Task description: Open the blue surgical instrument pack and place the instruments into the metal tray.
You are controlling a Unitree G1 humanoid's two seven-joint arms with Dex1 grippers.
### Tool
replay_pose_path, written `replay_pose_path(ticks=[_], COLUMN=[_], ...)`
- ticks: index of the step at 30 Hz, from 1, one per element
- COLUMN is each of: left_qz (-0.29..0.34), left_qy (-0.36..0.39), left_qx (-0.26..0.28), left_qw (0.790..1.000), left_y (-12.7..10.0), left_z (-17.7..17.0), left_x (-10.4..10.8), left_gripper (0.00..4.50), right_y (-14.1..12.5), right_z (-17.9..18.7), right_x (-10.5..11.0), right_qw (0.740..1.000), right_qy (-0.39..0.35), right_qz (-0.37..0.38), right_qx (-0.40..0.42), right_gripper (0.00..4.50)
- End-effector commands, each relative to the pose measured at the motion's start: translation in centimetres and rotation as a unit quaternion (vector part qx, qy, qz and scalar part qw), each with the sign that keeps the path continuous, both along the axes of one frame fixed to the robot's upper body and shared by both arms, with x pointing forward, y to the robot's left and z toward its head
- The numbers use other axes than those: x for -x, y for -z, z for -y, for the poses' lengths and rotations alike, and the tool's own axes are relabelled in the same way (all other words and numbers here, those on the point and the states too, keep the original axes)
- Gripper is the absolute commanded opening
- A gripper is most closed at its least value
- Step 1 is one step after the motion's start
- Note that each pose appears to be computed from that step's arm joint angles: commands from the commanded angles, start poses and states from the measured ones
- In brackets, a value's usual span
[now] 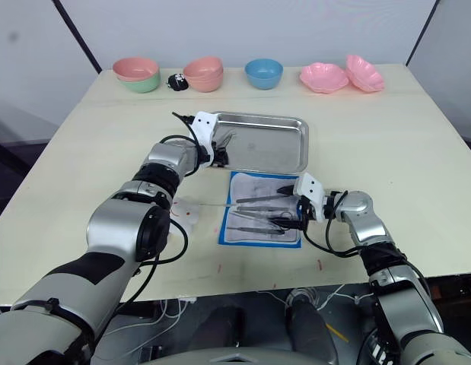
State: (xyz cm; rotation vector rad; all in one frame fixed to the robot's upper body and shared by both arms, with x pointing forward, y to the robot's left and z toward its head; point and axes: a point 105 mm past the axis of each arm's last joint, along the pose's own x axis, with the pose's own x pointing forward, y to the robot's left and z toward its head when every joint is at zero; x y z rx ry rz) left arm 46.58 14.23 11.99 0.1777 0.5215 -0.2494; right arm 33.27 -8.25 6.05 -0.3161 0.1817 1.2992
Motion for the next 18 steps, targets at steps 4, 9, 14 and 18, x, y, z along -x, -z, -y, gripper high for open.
replay_pose_path(ticks=[4,9,14,18], left_qz=[0.039,0.060,0.089,0.122], left_qy=[0.048,0.081,0.112,0.149], left_qx=[0.005,-0.002,0.004,0.013], left_qw=[0.998,0.995,0.990,0.981], left_y=[-3.3,-4.6,-6.2,-8.0], left_z=[1.4,1.8,1.8,1.6], left_x=[-0.6,-0.6,-0.3,0.2], left_gripper=[1.40,1.40,1.40,1.40], right_y=[5.9,5.9,5.9,5.8], right_z=[0.9,0.9,0.8,0.8], right_x=[2.3,2.3,2.3,2.3], right_qw=[0.993,0.993,0.993,0.993], right_qy=[0.003,0.003,0.003,0.003], right_qz=[-0.083,-0.083,-0.083,-0.083], right_qx=[0.082,0.081,0.081,0.080], right_gripper=[4.50,4.50,4.50,4.50])
